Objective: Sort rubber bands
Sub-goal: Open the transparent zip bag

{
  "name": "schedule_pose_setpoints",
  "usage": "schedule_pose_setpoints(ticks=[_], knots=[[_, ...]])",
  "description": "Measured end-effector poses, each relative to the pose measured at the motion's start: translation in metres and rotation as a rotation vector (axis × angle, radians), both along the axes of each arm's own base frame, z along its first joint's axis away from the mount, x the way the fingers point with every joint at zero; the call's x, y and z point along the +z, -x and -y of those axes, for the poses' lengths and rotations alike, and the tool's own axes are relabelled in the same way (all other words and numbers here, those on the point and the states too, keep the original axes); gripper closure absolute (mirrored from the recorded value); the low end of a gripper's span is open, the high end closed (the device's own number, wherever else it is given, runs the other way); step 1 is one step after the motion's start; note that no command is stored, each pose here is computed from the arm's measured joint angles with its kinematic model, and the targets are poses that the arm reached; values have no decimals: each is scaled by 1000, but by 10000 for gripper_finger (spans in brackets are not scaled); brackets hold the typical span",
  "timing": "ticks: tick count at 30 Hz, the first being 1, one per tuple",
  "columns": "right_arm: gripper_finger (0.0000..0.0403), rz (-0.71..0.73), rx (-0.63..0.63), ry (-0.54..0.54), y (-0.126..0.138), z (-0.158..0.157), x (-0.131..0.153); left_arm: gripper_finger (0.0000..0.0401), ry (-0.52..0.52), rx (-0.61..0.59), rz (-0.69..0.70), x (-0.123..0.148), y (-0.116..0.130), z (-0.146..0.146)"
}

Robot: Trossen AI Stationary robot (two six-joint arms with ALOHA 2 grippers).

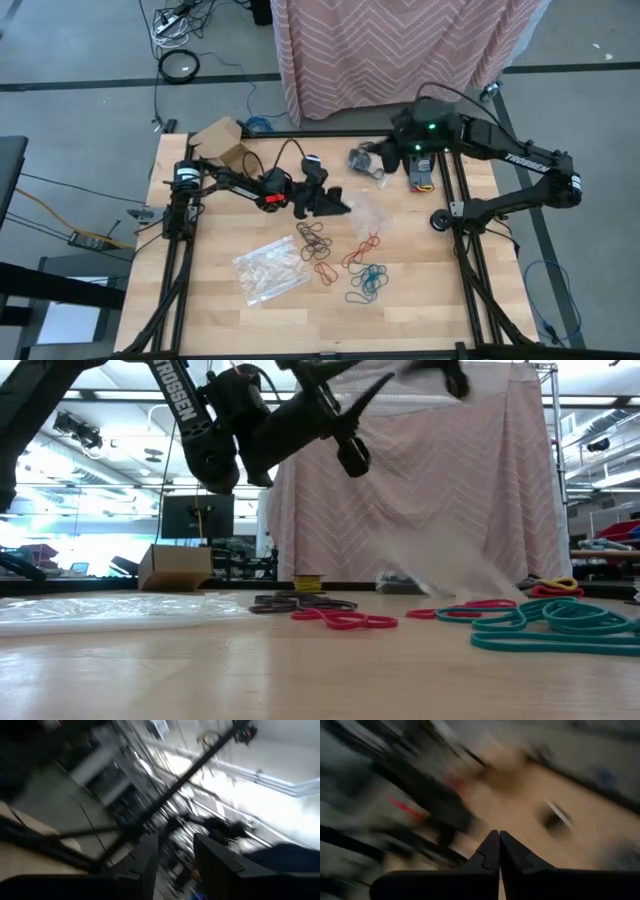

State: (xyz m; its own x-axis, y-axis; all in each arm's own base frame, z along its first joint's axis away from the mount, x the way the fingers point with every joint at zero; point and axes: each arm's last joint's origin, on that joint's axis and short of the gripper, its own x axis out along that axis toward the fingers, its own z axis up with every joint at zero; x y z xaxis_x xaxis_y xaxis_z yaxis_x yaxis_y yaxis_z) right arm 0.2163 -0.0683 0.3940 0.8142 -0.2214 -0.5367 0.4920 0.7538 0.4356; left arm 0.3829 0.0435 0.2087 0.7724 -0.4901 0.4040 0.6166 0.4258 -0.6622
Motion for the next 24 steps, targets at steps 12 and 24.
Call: schedule_pose_setpoints(ticks=[12, 24], knots=[[403, -564, 90, -20, -29, 22, -73, 347, -74, 21, 87, 40, 27, 9], [343, -555, 339, -141, -82, 5, -170, 355, -462, 514, -32, 135, 113, 2]])
